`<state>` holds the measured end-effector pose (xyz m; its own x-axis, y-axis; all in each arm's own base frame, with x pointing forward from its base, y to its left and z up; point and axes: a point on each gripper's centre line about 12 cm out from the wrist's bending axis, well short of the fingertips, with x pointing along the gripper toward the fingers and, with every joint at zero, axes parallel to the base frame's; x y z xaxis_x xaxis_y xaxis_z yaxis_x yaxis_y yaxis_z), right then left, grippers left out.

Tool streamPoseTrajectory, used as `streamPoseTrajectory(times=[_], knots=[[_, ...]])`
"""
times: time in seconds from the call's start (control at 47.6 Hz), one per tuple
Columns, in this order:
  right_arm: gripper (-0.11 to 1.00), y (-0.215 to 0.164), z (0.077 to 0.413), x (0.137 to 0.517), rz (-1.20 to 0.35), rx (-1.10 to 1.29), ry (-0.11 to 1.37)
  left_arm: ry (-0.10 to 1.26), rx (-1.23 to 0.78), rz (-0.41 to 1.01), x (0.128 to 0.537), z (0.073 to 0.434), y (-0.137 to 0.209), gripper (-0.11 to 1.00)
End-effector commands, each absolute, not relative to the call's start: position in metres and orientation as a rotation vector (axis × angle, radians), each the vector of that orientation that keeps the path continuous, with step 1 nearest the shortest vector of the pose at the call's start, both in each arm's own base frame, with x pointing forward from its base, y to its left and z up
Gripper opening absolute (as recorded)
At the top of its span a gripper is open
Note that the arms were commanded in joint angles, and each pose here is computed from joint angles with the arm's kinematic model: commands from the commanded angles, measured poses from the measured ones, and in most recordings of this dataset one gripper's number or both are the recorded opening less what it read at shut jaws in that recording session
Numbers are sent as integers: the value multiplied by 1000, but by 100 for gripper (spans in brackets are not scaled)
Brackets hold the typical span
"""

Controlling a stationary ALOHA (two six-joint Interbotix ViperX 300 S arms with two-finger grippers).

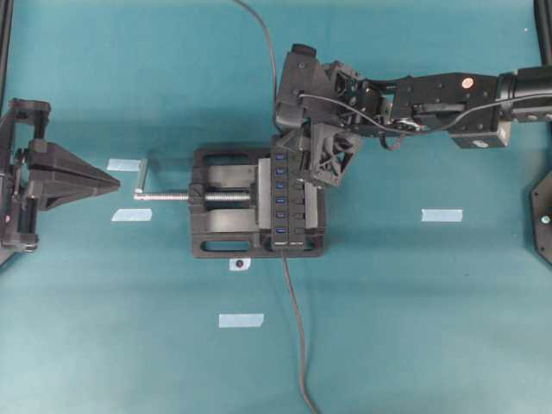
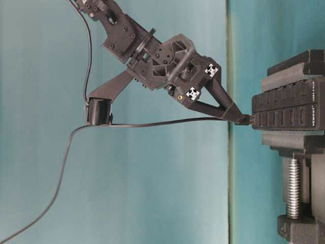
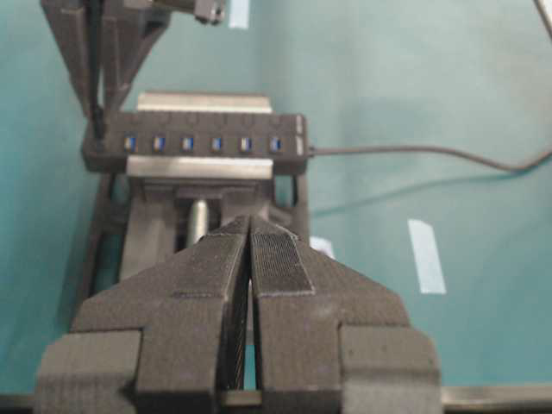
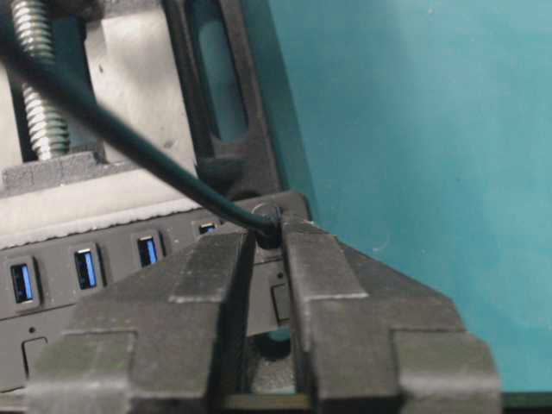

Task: Insert the USB into the front port of the fixed hub.
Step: 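Pull the USB plug out of the hub with the right gripper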

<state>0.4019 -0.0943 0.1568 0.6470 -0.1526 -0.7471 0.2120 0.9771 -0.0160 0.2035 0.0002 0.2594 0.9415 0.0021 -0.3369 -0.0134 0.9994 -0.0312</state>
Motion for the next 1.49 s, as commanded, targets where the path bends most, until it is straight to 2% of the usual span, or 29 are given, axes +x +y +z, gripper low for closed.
streamPoseTrajectory(times=[0.0, 0.399, 0.672, 0.861, 1.47], knots=[[7, -93, 176, 408, -202, 61, 791, 325, -34, 5, 205, 265, 0, 0], [6, -93, 184, 408, -204, 61, 771, 325, -37, 5, 205, 265, 0, 0], [6, -89, 209, 410, -194, 55, 753, 324, -36, 7, 205, 265, 0, 0], [6, -79, 218, 406, -176, 70, 802, 325, -45, 8, 205, 265, 0, 0], [6, -42, 235, 403, -117, 120, 791, 314, -76, 13, 206, 265, 0, 0]])
